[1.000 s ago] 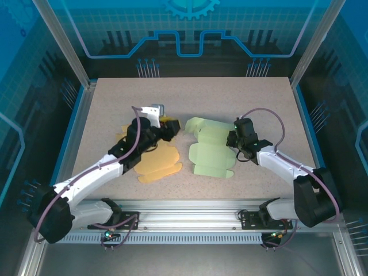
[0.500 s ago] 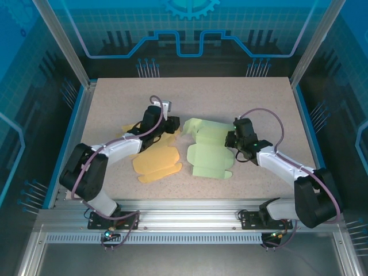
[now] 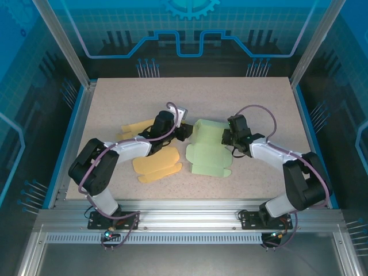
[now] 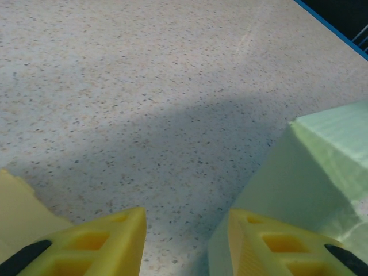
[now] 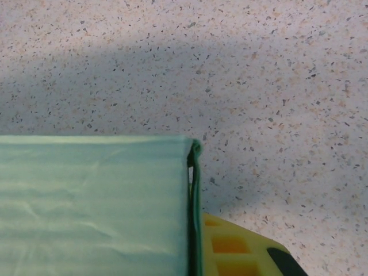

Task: Fold the paper box

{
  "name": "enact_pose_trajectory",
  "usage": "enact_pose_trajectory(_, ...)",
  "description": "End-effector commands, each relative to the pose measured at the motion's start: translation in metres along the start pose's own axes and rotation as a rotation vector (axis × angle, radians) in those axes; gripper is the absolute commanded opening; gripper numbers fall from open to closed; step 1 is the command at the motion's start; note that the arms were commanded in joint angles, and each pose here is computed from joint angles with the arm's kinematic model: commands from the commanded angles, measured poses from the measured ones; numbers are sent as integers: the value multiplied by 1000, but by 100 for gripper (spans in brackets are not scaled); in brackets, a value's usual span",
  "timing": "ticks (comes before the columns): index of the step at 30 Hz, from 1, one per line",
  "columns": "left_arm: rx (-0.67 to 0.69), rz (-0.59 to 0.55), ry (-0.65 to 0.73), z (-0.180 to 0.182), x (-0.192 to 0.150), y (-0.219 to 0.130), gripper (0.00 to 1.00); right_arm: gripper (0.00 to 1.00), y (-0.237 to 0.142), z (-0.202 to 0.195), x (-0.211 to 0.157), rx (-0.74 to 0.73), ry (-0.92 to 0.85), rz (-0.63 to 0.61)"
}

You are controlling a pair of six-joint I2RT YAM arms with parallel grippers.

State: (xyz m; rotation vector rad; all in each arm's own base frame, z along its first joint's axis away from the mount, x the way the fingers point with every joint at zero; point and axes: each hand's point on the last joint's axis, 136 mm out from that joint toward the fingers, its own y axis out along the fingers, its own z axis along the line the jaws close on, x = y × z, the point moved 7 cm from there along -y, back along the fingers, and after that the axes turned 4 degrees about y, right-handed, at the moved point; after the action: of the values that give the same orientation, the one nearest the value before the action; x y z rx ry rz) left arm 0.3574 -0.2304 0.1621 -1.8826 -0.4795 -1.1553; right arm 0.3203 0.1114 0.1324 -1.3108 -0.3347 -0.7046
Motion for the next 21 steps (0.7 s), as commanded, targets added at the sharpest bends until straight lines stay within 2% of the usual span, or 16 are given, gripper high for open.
enact_pose_trajectory(1,-57,-21,33,-6,-4,2,43,0,2,12,8,14,-5,-11)
enact_pose_trajectory(14,-122,47,130,-15,-29,2,43,0,14,11,2,-2,-14,28)
enact_pose_trajectory(21,-154,66,149,-18,-29,15,44,0,15,13,1,14,-26,34)
